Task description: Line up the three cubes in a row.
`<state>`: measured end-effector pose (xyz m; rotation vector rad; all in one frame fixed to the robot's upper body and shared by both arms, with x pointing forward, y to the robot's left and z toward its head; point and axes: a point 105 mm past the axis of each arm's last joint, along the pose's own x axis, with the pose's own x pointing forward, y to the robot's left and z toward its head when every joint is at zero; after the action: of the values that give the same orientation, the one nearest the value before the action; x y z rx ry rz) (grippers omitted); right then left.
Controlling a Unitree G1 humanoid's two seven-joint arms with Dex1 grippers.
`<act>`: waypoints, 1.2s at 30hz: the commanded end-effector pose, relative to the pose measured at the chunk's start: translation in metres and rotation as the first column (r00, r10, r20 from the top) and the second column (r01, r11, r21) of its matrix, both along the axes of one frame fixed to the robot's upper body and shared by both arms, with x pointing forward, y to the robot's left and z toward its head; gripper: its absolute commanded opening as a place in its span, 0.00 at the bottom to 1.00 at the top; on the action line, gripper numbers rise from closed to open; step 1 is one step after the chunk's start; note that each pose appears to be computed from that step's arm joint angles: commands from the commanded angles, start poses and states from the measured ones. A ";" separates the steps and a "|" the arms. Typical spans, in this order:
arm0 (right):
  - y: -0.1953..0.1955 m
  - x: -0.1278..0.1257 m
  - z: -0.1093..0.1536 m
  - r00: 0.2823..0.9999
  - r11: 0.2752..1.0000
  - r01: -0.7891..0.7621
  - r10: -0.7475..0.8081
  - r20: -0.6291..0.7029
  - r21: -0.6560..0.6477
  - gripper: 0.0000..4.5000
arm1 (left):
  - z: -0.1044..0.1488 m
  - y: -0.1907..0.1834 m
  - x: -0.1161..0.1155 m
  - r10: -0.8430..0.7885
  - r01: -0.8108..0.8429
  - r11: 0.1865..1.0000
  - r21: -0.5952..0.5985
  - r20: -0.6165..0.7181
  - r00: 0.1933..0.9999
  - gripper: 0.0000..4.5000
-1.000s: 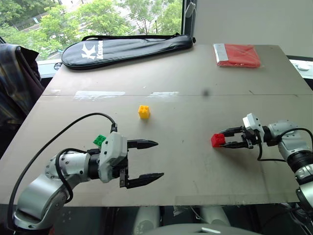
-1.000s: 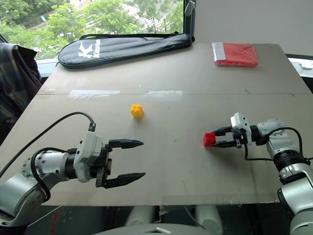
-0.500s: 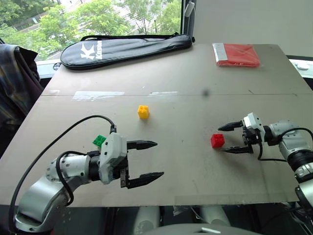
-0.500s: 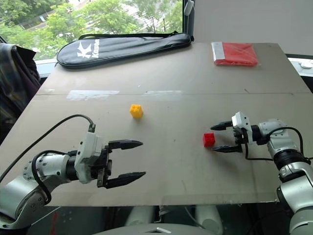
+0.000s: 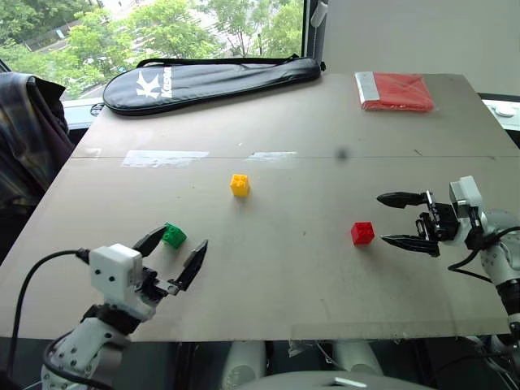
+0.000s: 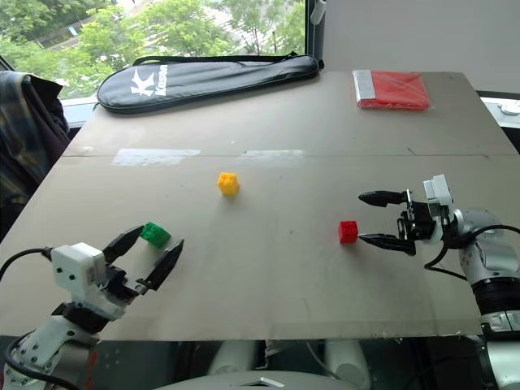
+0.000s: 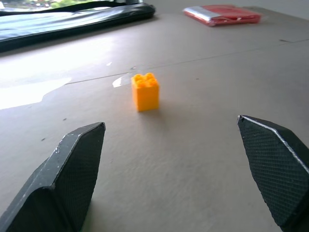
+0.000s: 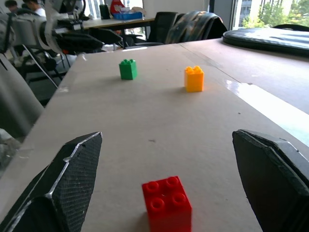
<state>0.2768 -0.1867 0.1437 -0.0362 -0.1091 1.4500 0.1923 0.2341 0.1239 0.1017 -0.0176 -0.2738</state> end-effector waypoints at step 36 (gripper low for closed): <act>-0.015 -0.020 0.021 0.995 0.999 -0.022 0.020 0.094 0.029 1.00 | -0.036 0.042 0.065 -0.165 0.165 0.984 0.067 -0.005 0.986 0.29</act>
<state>0.2629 -0.2002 0.1506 -0.0423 -0.1477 1.4286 0.2548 0.2800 0.0723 0.1278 0.0379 -0.4125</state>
